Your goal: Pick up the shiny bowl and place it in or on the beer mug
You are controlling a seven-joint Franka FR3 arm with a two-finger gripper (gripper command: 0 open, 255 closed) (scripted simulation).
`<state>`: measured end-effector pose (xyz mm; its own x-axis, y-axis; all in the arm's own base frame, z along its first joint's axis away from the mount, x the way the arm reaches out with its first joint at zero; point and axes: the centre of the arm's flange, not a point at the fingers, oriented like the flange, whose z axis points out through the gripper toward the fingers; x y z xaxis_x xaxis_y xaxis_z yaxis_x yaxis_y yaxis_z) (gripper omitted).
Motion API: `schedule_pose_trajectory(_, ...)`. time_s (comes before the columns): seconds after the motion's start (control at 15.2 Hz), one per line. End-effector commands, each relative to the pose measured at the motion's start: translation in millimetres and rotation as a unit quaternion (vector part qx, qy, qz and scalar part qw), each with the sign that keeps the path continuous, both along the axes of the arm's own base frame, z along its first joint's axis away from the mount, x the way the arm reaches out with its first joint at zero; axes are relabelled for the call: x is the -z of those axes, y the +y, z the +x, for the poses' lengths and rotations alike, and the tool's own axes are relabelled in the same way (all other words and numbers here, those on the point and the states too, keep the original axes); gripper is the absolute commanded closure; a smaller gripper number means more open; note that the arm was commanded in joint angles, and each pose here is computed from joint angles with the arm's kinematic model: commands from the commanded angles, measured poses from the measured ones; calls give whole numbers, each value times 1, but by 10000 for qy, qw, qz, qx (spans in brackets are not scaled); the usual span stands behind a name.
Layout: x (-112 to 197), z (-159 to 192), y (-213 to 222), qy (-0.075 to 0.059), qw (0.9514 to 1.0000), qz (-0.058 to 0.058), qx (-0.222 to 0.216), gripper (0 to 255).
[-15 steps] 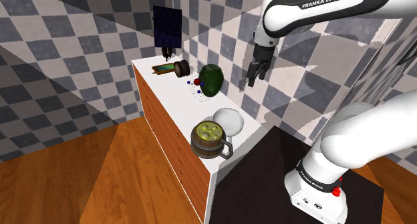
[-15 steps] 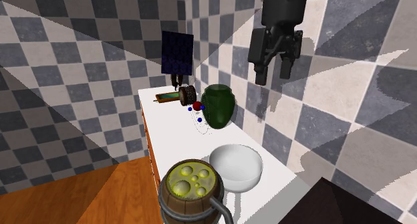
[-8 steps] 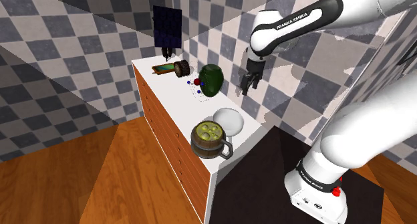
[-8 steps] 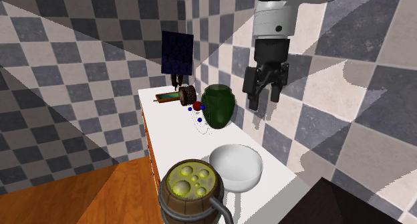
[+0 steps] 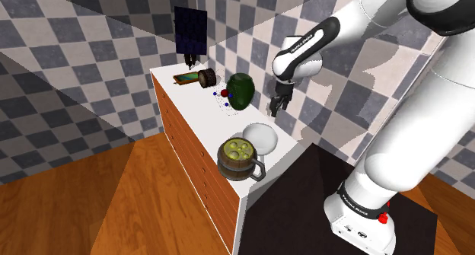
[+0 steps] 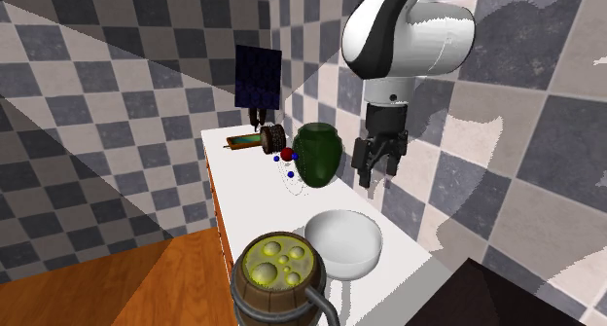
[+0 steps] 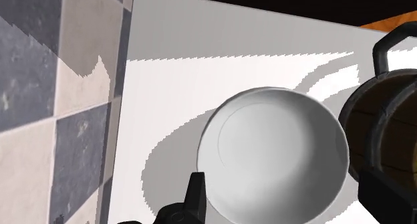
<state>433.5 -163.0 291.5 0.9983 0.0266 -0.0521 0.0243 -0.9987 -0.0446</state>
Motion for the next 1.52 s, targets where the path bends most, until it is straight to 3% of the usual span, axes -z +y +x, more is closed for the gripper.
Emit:
schedule_pose_trajectory(0.0, 26, 10, -8, 3, 10000, 3, 5, 0)
schedule_pose_trajectory(0.66, 140, 57, -59, 45, 10000, 63, 32, 0)
schedule_pose_trajectory(1.19, 184, 56, -59, 47, 10000, 65, 33, 0)
schedule_pose_trajectory(1.45, 184, 56, -59, 47, 10000, 65, 33, 0)
